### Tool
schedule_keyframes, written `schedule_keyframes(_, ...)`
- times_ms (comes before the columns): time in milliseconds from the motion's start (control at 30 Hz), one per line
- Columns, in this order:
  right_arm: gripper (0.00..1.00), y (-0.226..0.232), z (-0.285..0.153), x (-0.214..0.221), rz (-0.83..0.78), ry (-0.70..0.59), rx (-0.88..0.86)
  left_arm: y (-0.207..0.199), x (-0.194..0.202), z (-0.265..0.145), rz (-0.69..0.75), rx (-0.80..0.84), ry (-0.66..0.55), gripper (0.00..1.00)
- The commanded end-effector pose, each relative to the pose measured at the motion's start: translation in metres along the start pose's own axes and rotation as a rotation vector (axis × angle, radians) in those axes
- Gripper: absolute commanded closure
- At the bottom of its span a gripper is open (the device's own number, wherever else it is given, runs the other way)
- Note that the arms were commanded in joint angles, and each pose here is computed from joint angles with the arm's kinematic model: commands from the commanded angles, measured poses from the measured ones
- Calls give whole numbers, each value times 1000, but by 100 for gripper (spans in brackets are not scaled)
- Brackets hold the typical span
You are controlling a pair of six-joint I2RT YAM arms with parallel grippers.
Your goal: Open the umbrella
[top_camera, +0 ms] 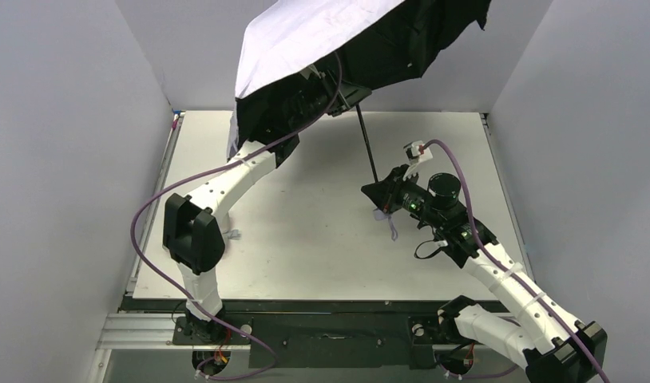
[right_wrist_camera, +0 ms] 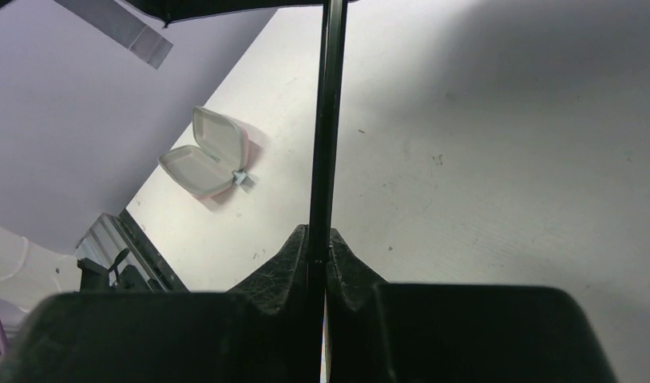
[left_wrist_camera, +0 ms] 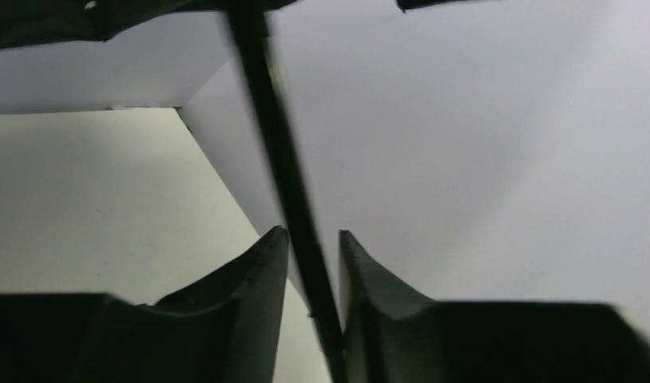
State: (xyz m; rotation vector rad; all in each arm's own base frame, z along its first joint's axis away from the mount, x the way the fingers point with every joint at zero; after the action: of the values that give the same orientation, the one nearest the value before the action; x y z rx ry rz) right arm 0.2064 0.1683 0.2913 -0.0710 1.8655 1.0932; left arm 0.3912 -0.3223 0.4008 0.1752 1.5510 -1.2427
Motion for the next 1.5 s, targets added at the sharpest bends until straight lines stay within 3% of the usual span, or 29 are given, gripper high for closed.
schedule_keyframes(0,100,31,-3,-27,-125,-119,-186,-11,-8,0,22,62,-22,87)
schedule_keyframes(33,100,31,-4,-27,-133,-113,-185,-9,-6,-1,27,62,-8,98)
schedule_keyframes(67,86,28,-5,-26,-150,-98,-172,-5,-2,-5,18,43,16,100)
schedule_keyframes(133,68,24,-11,-27,-197,-91,-139,2,6,-13,5,18,63,100)
schedule_keyframes(200,57,16,-19,-29,-240,-82,-85,10,16,-23,1,-12,116,100)
schedule_keyframes(267,54,10,-30,-37,-287,-105,-47,18,24,-31,-22,-33,178,100)
schedule_keyframes(333,58,-2,-37,-47,-347,-143,28,26,27,-37,-53,-50,237,100)
schedule_keyframes(500,82,-31,-47,-83,-627,-306,315,28,33,-53,-88,-51,350,100)
schedule_keyframes(633,97,-42,-39,-101,-857,-336,354,17,35,-64,-115,12,420,100)
schedule_keyframes(900,100,-39,-12,-143,-1110,-388,411,-2,18,-83,-68,127,479,100)
schedule_keyframes(1067,100,-51,2,-159,-1250,-332,506,-9,17,-99,-67,151,531,100)
schedule_keyframes(1467,100,-90,4,-239,-1319,-327,832,-11,25,-135,-47,170,689,100)
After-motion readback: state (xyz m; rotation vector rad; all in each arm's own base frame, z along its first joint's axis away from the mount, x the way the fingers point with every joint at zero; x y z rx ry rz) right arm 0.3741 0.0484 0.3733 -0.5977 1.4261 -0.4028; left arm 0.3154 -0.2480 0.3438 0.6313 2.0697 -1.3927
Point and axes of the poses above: each gripper's point midway between its finger pads, its own z axis out along the fingers, its own y axis along the line the jaws close on, x = y × z, the point moved 8 cm from there along -z, back along the fingers, and after that the axes turned 14 degrees about z, right-handed, at the moved point
